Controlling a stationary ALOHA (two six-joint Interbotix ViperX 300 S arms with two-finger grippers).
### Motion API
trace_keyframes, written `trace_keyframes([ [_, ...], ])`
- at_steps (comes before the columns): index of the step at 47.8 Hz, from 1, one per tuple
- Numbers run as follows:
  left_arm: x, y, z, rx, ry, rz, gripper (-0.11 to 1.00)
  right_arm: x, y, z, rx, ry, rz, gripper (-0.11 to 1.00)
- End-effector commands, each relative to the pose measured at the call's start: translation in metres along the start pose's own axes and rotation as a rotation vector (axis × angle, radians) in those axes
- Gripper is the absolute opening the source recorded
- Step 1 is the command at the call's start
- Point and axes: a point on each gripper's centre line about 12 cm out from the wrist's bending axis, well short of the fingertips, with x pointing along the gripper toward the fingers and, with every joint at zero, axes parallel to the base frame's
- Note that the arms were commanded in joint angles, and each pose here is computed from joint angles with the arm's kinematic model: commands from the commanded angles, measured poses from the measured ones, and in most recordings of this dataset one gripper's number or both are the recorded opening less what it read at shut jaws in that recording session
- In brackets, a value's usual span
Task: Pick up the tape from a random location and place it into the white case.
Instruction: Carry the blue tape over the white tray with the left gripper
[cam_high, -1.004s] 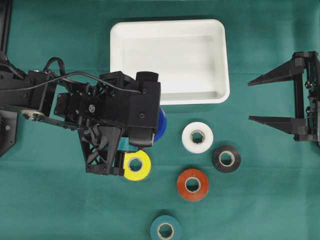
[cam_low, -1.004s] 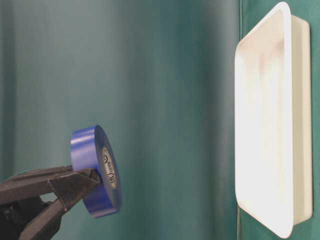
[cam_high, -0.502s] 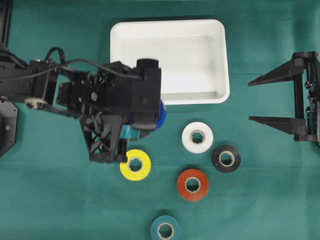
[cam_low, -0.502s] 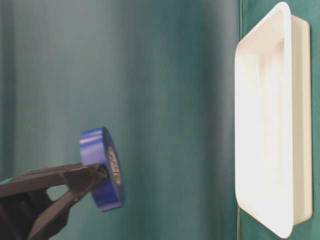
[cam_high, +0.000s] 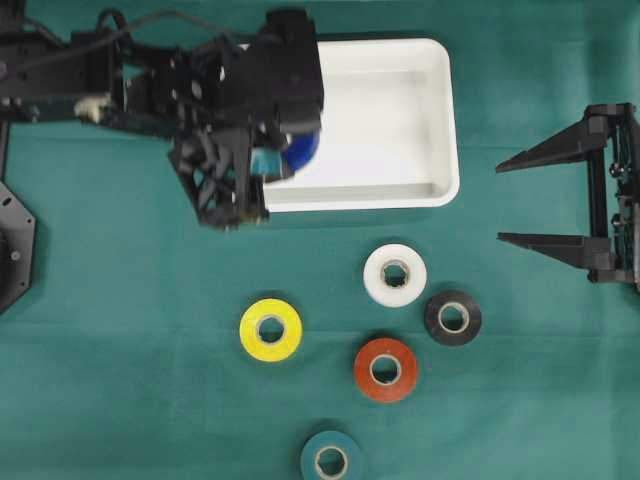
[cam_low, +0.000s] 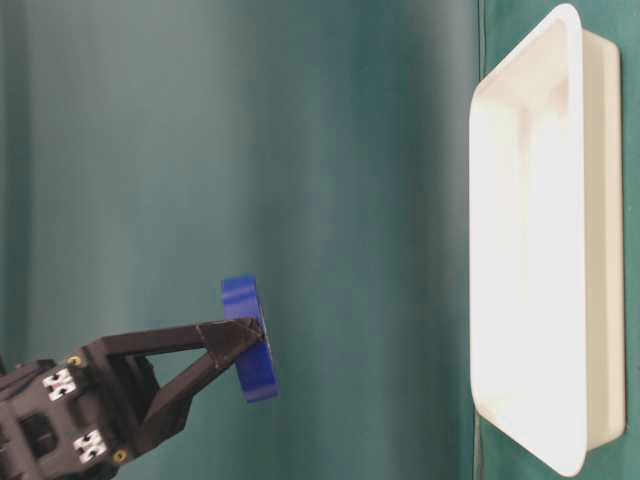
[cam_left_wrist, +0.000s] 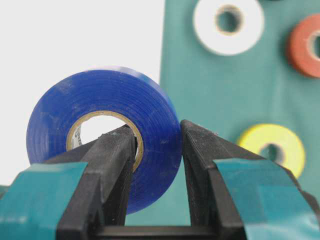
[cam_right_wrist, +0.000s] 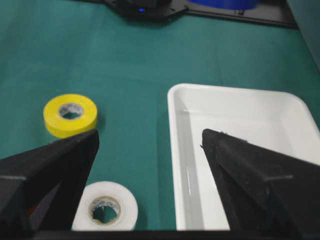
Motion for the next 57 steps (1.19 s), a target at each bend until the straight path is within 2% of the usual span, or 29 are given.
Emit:
trace_keyframes([
  [1, -0.016, 0.019, 0.005, -0.024, -0.047, 0.032, 0.22, 0.001, 0.0, 0.01, 0.0, -0.026, -0.001, 0.92],
  [9, -0.015, 0.045, 0.001, -0.058, -0.038, 0.073, 0.22, 0.001, 0.0, 0.01, 0.0, -0.026, -0.001, 0.92],
  [20, -0.011, 0.051, -0.002, -0.074, -0.03, 0.083, 0.22, 0.001, 0.0, 0.01, 0.0, -0.028, -0.001, 0.92],
  [32, 0.003, 0.046, 0.01, -0.055, -0.053, 0.073, 0.22, 0.001, 0.0, 0.01, 0.0, -0.028, -0.001, 0.92],
  [44, 0.016, 0.047, 0.035, -0.046, -0.073, 0.072, 0.22, 0.001, 0.0, 0.011, 0.0, -0.029, -0.001, 0.92],
  [57, 0.035, 0.036, 0.067, 0.027, -0.089, 0.055, 0.22, 0.001, 0.0, 0.011, 0.0, -0.029, -0.001, 0.92],
])
